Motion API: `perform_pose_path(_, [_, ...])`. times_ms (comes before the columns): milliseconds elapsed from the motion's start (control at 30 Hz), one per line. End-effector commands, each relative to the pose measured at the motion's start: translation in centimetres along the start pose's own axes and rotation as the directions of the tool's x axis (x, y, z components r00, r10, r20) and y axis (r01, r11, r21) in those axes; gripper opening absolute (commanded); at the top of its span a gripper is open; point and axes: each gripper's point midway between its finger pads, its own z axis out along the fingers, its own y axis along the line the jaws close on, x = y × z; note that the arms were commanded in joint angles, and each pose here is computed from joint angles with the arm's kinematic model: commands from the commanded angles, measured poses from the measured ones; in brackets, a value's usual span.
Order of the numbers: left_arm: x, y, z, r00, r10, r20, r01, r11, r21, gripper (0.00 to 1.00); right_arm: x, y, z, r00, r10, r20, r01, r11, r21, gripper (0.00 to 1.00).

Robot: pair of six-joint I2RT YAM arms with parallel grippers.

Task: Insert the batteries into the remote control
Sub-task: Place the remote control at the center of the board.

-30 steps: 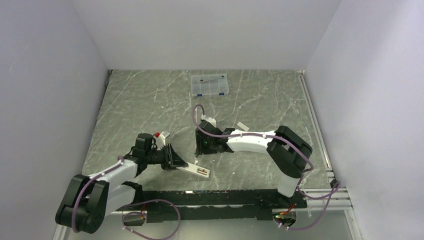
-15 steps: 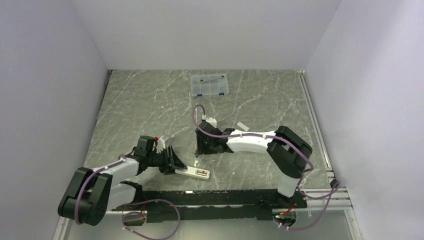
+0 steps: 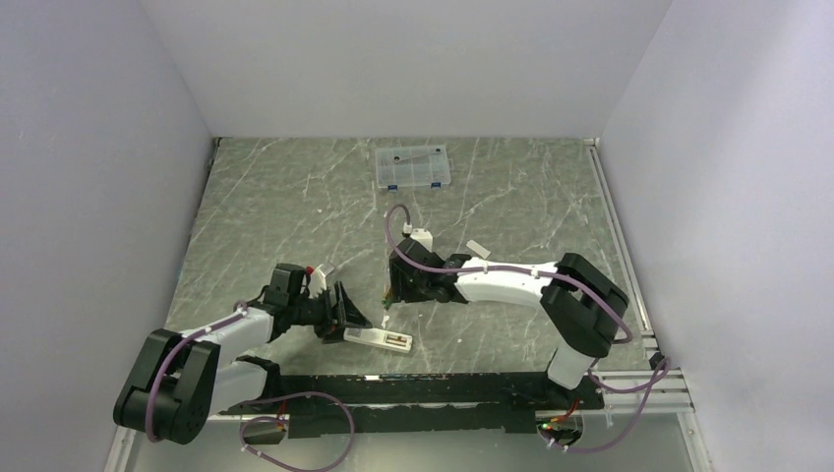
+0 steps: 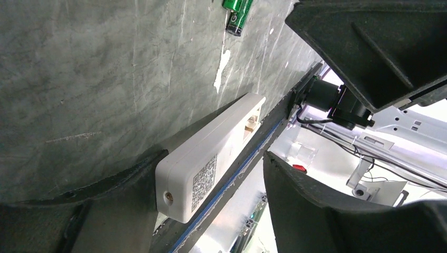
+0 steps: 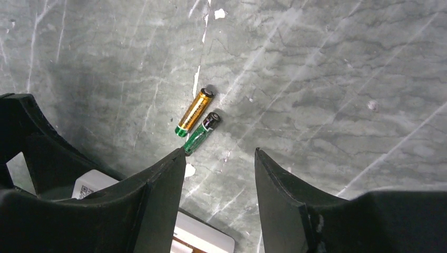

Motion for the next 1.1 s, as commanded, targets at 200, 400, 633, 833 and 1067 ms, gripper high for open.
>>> perform_pose_path(200, [-0.9, 1.7, -0.2, 0.998, -0.021, 0.059, 0.028, 0.992, -0.122, 0.75, -1.5, 0.2, -2.0, 0.996, 0.010, 0.085, -0.005, 0.998, -0.055, 0.53])
perform_pose_path(400, [-1.6, 1.7, -0.7, 0.995, -0.036, 0.097, 0.053, 0.983, -0.173, 0.82, -1.4, 0.5, -1.7, 0.998, 0.013, 0.067, -0.010, 0.999, -0.052, 0.53])
perform_pose_path(633, [-1.9, 1.6, -1.2, 0.993, -0.019, 0.114, 0.050, 0.961, -0.272, 0.88, -1.4, 0.5, -1.5, 0.998, 0.011, 0.062, -0.008, 0.999, -0.046, 0.52])
perform_pose_path(833, [-1.9, 1.7, -1.6, 0.992, 0.011, 0.125, 0.034, 0.936, -0.351, 0.88, -1.3, 0.3, -1.7, 0.998, 0.008, 0.063, -0.005, 0.999, -0.045, 0.51])
perform_pose_path(1067, [-1.9, 1.6, -1.7, 0.992, 0.041, 0.119, 0.011, 0.913, -0.408, 0.88, -1.0, -0.1, -1.9, 0.998, 0.008, 0.064, -0.005, 0.999, -0.041, 0.51])
